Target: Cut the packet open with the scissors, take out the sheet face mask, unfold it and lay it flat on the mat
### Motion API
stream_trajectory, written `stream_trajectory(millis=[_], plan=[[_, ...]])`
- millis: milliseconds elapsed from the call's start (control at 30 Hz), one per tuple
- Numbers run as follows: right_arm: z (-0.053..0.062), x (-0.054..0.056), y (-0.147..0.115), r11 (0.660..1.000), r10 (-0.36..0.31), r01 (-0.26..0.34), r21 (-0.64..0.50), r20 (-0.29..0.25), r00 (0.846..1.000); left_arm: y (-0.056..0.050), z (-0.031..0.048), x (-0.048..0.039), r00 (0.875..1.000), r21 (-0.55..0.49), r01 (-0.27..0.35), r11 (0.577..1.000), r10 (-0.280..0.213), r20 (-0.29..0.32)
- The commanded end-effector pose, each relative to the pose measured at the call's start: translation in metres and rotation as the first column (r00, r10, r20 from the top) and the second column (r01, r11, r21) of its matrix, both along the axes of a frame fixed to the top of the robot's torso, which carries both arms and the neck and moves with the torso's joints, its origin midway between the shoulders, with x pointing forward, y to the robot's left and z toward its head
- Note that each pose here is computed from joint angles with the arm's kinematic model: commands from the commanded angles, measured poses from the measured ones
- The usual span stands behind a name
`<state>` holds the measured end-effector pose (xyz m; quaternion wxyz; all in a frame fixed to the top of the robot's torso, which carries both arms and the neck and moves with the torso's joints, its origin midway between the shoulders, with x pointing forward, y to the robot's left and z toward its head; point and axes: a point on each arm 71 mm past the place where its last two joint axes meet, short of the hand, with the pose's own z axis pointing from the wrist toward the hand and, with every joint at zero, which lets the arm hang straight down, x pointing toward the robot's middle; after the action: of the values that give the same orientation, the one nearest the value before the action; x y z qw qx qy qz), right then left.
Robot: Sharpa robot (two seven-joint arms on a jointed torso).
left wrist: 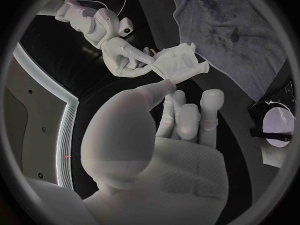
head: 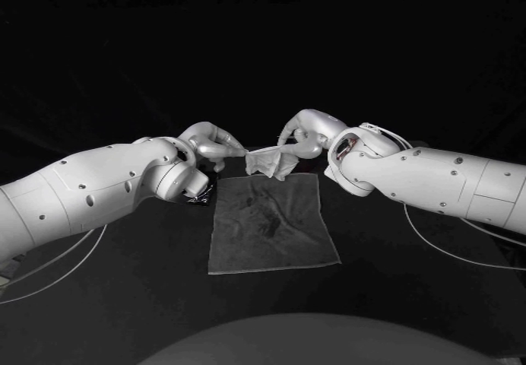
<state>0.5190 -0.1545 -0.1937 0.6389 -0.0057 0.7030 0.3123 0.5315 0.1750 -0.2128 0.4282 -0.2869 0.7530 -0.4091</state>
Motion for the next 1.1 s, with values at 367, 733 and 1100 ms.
stream_trajectory(millis=[367,733,1100], plan=[[-0.035,-0.022,0.004,0.996,0.051,-0.055,-0.073,-0.064,0.997,-0.012,-0.0179,-0.0092,0.991,0.076,0.115,0.990,-0.109,-0.081],[-0.073,-0.062,0.003,0.993,0.070,-0.083,-0.080,-0.147,0.987,-0.007,-0.0386,-0.0315,0.969,0.165,0.207,0.964,-0.179,-0.169],[-0.098,-0.099,0.009,0.991,0.105,-0.120,-0.052,-0.227,0.968,0.008,-0.0477,-0.0558,0.948,0.241,0.273,0.932,-0.217,-0.233]])
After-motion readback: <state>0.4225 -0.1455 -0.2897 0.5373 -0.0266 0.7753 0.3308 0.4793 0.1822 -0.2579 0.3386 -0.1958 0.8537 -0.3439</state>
